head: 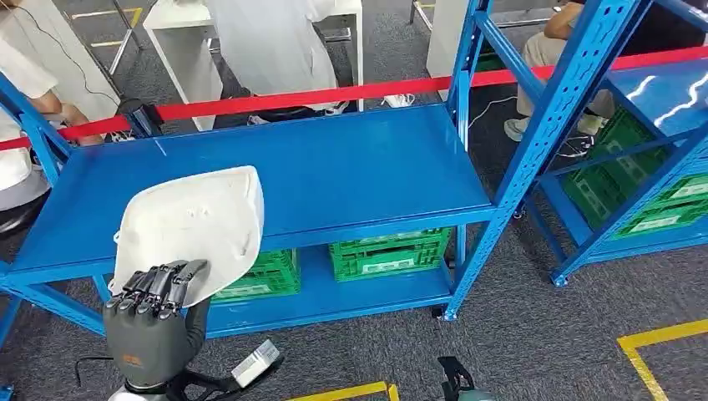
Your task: Take the parts from the cabinet and place them on the table.
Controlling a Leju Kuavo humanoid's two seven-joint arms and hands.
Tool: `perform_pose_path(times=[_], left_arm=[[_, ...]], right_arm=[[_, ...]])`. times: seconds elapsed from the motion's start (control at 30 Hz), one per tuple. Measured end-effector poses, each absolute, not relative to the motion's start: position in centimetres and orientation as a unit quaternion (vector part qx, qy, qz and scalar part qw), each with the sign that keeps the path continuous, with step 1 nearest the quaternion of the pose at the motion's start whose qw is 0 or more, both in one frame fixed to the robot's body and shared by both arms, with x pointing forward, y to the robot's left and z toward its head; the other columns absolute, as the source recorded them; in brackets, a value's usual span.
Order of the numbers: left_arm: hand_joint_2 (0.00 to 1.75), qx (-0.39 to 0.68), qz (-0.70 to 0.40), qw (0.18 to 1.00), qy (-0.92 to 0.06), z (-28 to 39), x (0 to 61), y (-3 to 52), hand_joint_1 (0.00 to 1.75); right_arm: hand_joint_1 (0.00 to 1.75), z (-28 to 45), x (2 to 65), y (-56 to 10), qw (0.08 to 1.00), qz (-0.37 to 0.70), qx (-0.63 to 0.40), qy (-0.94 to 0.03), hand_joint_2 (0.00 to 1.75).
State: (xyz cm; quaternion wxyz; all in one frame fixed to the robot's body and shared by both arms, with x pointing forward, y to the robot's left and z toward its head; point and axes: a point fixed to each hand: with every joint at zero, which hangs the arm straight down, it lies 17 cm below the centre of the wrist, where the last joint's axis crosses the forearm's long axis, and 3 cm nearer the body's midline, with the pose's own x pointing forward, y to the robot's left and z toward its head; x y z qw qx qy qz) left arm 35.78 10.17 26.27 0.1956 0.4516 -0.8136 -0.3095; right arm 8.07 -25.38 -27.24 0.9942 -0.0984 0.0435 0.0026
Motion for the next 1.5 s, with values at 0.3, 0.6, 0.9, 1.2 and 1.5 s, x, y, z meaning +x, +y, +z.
perform_pose_path(times=[0.3,0.6,0.9,1.2,1.5], left_arm=[[1.75,0.438,-0.299,0.188,-0.827,27.2,36.4,9.5,1.75],[1.75,0.424,-0.294,0.189,-0.835,27.5,37.6,8.4,1.75],[1.75,0.428,-0.305,0.186,-0.83,27.1,38.0,8.1,1.75],[1.75,0.445,-0.299,0.185,-0.824,27.9,38.2,8.8,1.75],[1.75,0.445,-0.294,0.199,-0.822,27.4,38.5,9.3,1.75]], right_arm=[[0.0,-27.1,8.9,-25.6,0.994,-0.003,-0.106,0.04,0.0],[0.0,-27.1,8.9,-26.5,0.992,-0.02,-0.116,0.041,0.0],[0.0,-27.2,8.3,-26.8,0.992,-0.023,-0.119,0.046,0.0],[0.0,-27.3,7.2,-27.2,0.99,-0.02,-0.126,0.054,0.0],[0.0,-27.3,6.8,-27.2,0.991,-0.013,-0.115,0.064,0.0]])
